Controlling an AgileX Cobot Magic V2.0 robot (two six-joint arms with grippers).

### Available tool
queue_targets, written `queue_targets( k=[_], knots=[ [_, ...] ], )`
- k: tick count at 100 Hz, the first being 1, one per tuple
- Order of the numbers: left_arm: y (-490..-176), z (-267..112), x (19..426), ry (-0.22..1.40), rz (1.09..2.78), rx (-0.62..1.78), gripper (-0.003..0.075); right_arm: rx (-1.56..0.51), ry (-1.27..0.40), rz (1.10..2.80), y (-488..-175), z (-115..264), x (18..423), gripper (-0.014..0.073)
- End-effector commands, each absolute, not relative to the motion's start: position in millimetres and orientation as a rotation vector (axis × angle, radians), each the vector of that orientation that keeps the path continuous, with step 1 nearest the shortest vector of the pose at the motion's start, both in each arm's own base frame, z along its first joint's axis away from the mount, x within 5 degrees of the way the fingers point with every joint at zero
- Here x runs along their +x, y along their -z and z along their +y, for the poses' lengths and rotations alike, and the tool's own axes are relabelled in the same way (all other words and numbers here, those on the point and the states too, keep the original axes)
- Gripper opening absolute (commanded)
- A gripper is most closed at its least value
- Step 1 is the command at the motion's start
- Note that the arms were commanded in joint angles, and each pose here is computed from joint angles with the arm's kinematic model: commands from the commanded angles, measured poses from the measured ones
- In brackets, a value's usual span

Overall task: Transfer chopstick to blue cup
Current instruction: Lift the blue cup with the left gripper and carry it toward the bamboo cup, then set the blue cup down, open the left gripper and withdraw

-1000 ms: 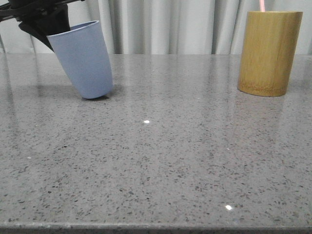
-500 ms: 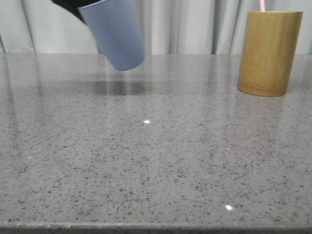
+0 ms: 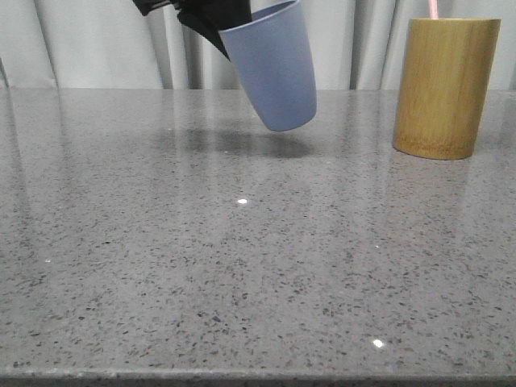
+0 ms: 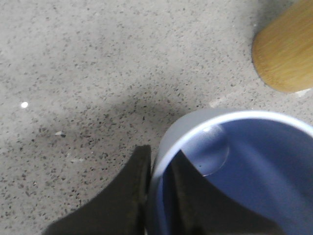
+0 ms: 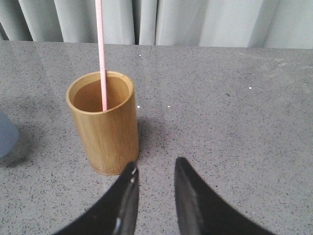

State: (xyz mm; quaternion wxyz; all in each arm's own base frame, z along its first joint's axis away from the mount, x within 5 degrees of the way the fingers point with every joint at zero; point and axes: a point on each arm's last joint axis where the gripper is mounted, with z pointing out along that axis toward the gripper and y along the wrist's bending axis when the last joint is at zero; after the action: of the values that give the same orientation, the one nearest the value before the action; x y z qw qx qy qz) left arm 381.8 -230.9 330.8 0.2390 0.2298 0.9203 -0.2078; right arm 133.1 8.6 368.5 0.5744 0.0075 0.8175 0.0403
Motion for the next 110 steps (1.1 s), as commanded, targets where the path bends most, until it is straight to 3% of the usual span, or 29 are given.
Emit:
queue_targets(
  k=[1, 32, 39, 56, 68, 110],
  knots=[
    [-363, -234, 374, 0.635, 2.409, 0.598, -0.0019, 0.016, -0.095, 1.805, -387, 8, 134, 0.0211],
    [-354, -236, 378, 0.632, 2.429, 0.600, -0.0004, 0.016, -0.095, 1.804, -387, 8, 134, 0.0211],
    [-354, -236, 378, 0.633, 2.429, 0.600, 0.0059, 0.016, -0.095, 1.804, -387, 8, 134, 0.0211],
    [-355, -237, 378, 0.641, 2.425, 0.597, 0.0304, 0.016, -0.095, 1.805, -387, 8, 134, 0.0211],
    [-359, -237, 378, 0.649, 2.408, 0.594, 0.0386, 0.016, -0.095, 1.805, -387, 8, 134, 0.0211],
    [-403, -234, 365, 0.708, 2.305, 0.603, 0.0399, 0.016, -0.094, 1.811, -386, 8, 134, 0.0211]
  ],
)
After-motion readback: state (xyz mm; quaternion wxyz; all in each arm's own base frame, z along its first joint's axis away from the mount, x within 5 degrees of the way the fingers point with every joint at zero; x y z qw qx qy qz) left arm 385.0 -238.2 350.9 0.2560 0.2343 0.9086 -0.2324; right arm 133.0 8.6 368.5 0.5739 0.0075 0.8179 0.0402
